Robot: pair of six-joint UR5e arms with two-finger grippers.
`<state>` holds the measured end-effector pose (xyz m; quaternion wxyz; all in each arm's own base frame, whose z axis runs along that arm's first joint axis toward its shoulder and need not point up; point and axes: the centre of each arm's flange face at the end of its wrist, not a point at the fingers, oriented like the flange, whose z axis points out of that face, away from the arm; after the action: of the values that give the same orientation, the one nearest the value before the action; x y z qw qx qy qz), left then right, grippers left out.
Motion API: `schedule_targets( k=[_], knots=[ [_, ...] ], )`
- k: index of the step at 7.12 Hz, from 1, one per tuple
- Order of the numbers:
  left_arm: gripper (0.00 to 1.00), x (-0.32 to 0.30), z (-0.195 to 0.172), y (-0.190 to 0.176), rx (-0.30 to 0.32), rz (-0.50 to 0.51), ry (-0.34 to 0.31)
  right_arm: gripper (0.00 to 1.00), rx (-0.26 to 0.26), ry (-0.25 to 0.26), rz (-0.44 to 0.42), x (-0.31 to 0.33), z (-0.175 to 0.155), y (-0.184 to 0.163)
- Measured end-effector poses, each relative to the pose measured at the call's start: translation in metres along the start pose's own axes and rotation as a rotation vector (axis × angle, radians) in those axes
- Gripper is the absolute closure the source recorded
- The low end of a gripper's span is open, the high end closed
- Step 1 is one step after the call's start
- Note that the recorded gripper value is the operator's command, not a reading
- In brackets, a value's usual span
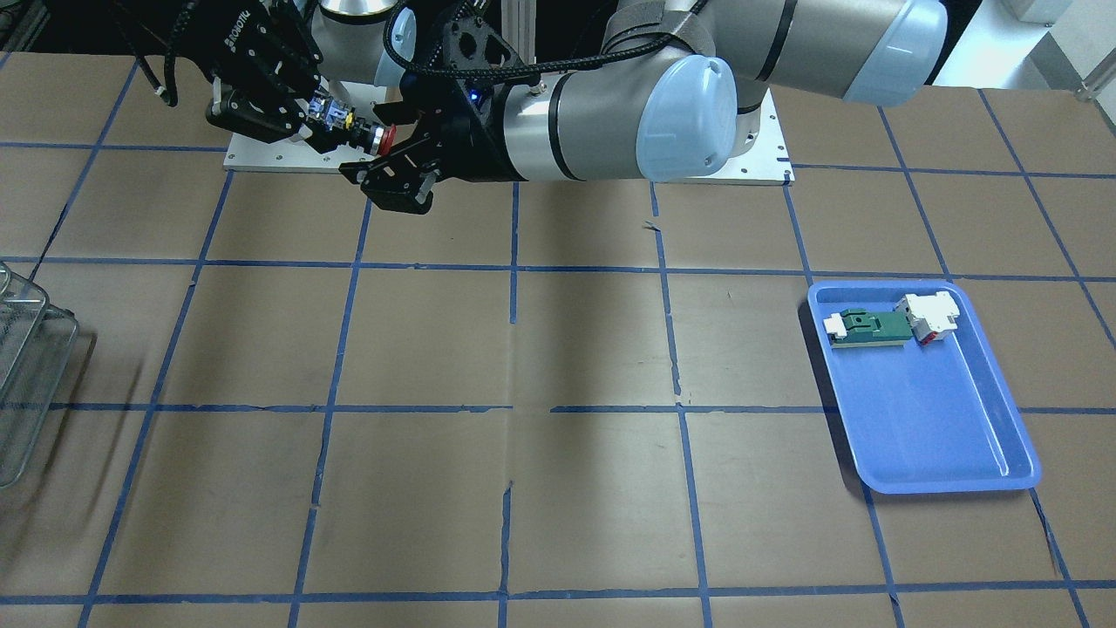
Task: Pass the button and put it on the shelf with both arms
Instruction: 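Open the left gripper and pull it back while the right gripper carries the button, then carry the button to the wire rack with the right gripper while the left retracts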
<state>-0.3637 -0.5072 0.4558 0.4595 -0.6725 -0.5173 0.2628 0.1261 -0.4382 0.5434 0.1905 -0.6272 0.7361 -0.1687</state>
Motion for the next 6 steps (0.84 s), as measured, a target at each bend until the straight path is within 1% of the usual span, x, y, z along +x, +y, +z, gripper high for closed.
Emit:
schedule_targets(
  k=[2,3,4,5,6],
  knots=[
    [0.0,-0.001,-0.007,-0.004,-0.009,-0.048,-0.016,1.0,-0.001,-0.001,0.005,0.001,0.0,0.001],
    [0.0,-0.001,-0.017,-0.007,-0.036,-0.1,-0.041,1.0,-0.028,0.007,0.014,0.004,-0.001,0.007],
    [0.0,0.0,-0.03,-0.013,-0.093,-0.16,-0.077,1.0,-0.099,0.026,0.044,0.01,-0.008,0.026],
    [0.0,0.0,-0.044,-0.017,-0.164,-0.219,-0.117,1.0,-0.169,0.049,0.101,0.021,-0.021,0.057],
    [0.0,0.0,-0.057,-0.018,-0.244,-0.273,-0.155,1.0,-0.219,0.072,0.175,0.038,-0.036,0.096]
  ],
)
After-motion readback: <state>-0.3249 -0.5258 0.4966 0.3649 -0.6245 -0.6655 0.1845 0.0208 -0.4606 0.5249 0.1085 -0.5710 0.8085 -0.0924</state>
